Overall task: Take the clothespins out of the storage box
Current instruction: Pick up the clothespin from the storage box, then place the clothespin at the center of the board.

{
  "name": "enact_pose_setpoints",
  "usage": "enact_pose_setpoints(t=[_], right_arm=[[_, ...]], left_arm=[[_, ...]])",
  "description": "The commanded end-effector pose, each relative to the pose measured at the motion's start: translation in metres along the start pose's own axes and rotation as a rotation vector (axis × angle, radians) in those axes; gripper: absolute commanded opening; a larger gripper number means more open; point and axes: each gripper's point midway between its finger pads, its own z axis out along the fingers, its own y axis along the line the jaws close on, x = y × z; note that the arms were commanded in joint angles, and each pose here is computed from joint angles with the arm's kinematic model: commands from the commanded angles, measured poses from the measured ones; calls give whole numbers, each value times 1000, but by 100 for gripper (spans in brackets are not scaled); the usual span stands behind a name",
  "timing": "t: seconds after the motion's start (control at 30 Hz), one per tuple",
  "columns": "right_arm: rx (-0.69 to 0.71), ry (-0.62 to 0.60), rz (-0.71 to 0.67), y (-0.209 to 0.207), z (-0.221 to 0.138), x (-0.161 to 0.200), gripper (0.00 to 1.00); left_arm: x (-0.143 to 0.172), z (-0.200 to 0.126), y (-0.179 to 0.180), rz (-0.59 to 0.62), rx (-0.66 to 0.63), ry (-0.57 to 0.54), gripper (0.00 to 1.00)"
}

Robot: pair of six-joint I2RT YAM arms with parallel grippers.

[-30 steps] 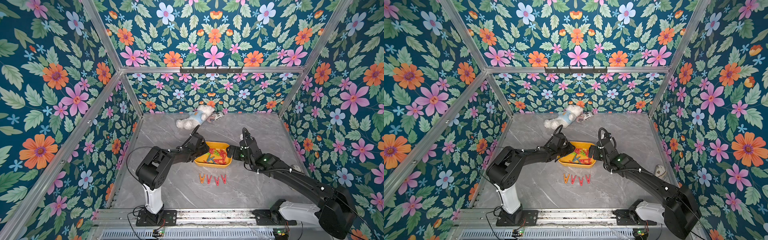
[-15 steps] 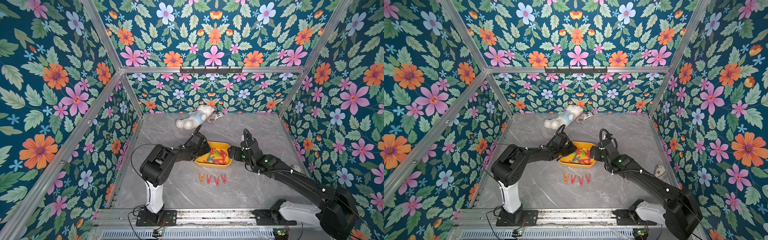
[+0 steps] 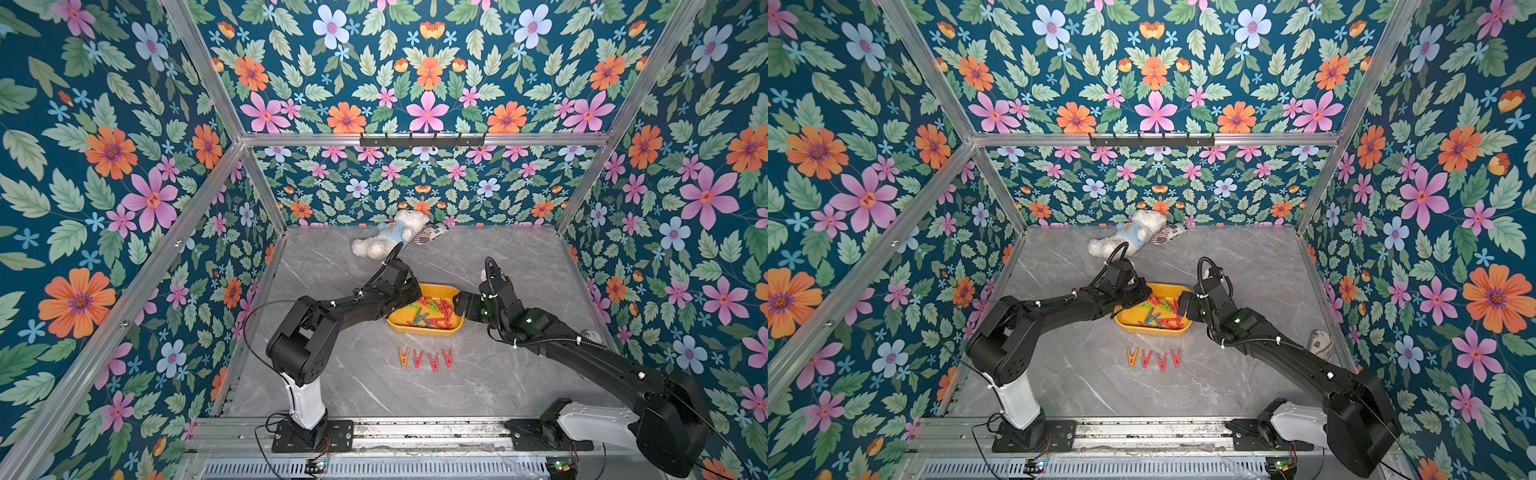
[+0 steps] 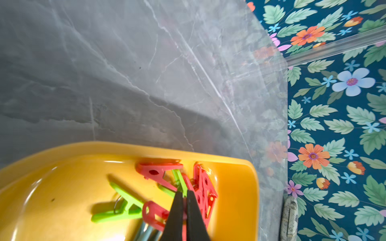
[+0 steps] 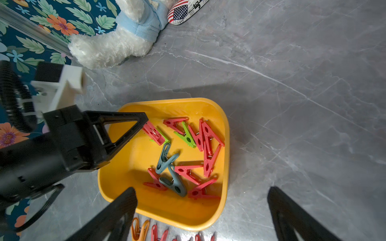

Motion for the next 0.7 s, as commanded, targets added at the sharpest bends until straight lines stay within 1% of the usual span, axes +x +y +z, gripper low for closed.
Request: enact_pose_setpoints(t=[0.0,0.3,0.53,0.67], right_arm=[[-56,-12,16,13,4,-5,99],[-136,15,0,34,18,-5,99],[-163,35,-6,41,31,-1,99],[-168,43,-9,45,38,-1,99]], left_arm=[[-3,-14,3,26,-51,-11,3],[-6,-67,15,108,-173,-26,3],[8,-106,43,192,-300,9,3],[27,-120,63,208,-359,72,3]])
